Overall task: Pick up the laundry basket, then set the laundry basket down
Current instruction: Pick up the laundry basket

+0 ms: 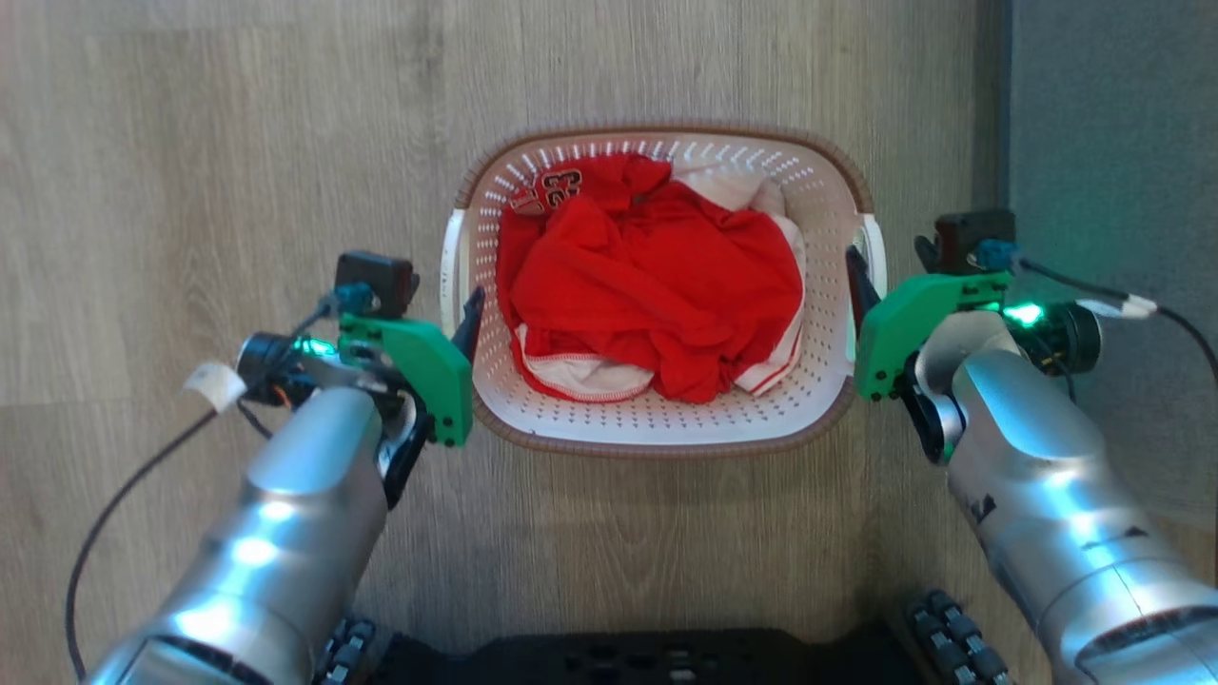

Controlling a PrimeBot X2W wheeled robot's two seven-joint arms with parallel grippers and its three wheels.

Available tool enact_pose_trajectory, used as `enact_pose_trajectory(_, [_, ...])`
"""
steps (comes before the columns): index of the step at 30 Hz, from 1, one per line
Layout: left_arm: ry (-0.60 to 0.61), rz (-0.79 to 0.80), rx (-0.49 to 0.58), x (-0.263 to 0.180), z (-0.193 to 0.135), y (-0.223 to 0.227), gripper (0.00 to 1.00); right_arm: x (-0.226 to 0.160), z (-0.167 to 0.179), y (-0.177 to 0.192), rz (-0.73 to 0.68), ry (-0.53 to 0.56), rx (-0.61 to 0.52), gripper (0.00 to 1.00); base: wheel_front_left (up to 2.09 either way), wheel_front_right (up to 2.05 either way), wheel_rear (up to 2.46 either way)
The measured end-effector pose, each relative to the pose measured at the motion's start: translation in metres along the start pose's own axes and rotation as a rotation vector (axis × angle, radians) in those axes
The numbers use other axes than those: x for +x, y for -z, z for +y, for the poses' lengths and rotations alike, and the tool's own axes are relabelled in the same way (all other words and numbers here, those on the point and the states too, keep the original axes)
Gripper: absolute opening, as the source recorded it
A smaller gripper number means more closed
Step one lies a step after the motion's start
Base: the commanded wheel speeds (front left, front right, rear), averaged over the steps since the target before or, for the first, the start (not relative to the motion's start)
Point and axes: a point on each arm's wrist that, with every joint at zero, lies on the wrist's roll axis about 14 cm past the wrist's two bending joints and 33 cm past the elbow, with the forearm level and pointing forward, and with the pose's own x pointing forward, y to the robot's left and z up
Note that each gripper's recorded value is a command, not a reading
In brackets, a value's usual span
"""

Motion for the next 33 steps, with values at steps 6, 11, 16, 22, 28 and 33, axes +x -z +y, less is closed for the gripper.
enact_pose_trajectory(6, [0.012, 0.083, -0.019, 0.015, 0.001, 0.011, 1.0, 0.01, -0.003, 0.02, 0.094, -0.002, 0.013, 1.0, 0.0, 0.0, 0.0])
enact_pose_trajectory(11, [0.006, 0.173, -0.02, 0.023, 0.006, 0.025, 1.0, 0.018, -0.003, 0.031, 0.155, -0.007, 0.041, 1.0, 0.0, 0.0, 0.0])
enact_pose_trajectory(16, [0.007, 0.211, -0.025, 0.031, 0.009, 0.03, 1.0, 0.025, -0.005, 0.04, 0.214, -0.011, 0.041, 1.0, 0.0, 0.0, 0.0])
enact_pose_trajectory(22, [0.013, 0.294, -0.019, 0.037, 0.011, 0.045, 1.0, 0.033, -0.003, 0.049, 0.254, -0.024, 0.046, 1.0, 0.0, 0.0, 0.0])
enact_pose_trajectory(28, [-0.002, 0.377, 0.004, 0.041, 0.016, 0.057, 1.0, 0.038, -0.001, 0.06, 0.295, -0.033, 0.067, 1.0, 0.0, 0.0, 0.0])
enact_pose_trajectory(33, [0.001, 0.394, 0.007, 0.042, 0.016, 0.06, 1.0, 0.042, 0.0, 0.061, 0.303, -0.037, 0.071, 1.0, 0.0, 0.0, 0.0])
